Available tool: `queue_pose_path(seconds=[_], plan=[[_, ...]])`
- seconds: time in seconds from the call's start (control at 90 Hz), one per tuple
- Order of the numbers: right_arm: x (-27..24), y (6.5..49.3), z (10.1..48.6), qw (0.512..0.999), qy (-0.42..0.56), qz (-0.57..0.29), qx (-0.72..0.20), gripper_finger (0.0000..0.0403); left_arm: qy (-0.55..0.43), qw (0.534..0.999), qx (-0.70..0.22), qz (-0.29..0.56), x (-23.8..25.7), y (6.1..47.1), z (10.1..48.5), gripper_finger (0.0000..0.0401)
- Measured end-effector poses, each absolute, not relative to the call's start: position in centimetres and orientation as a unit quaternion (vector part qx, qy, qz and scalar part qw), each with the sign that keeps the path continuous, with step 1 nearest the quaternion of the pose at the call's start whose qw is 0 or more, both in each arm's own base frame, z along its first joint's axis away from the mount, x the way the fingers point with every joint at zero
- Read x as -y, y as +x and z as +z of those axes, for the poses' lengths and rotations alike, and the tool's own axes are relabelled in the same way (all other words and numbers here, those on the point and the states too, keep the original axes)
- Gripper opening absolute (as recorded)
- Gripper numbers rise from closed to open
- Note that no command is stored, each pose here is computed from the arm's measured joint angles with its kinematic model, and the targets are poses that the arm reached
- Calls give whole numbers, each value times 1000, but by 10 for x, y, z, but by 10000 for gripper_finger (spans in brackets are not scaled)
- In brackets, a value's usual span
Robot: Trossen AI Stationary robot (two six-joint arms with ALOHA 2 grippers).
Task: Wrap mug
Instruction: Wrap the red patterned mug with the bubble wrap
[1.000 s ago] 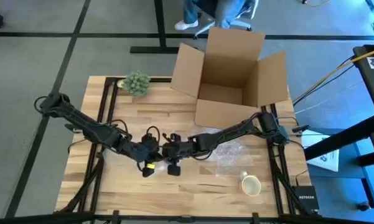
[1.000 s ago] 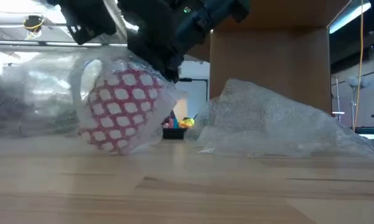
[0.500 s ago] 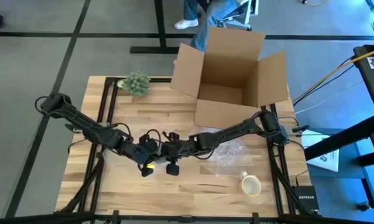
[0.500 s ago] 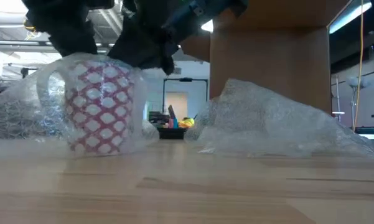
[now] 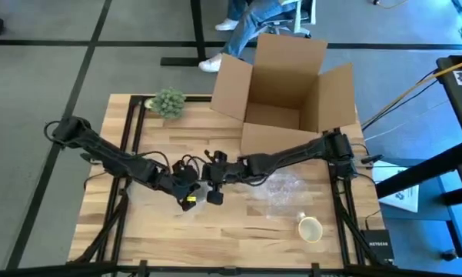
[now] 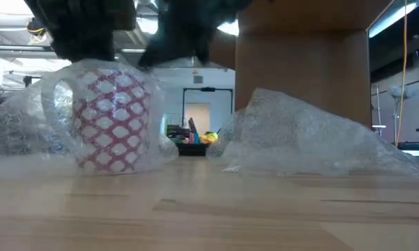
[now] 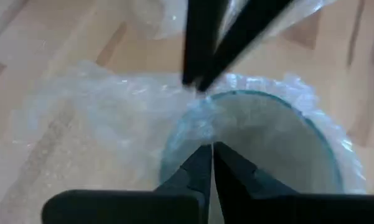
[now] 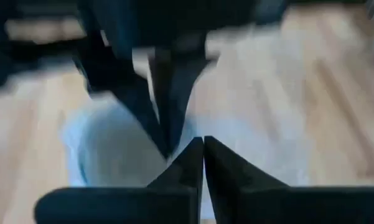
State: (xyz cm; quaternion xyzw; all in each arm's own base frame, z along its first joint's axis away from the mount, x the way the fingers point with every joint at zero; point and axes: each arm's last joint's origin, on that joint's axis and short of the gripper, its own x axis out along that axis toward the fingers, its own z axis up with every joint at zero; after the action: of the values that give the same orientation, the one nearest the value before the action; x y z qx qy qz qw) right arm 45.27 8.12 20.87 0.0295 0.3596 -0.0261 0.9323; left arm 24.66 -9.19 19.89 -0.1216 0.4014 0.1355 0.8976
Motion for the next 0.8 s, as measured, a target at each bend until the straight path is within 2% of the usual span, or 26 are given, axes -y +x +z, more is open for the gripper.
queue_pose_path(seconds=[0.467,0.8], plan=[[-82,456,202,932,29,-25,-361,1,-118,883,-431,148,97,257,176,1],[-82,451,217,936,31,-24,-349,1,-144,908,-385,86,105,258,224,1]])
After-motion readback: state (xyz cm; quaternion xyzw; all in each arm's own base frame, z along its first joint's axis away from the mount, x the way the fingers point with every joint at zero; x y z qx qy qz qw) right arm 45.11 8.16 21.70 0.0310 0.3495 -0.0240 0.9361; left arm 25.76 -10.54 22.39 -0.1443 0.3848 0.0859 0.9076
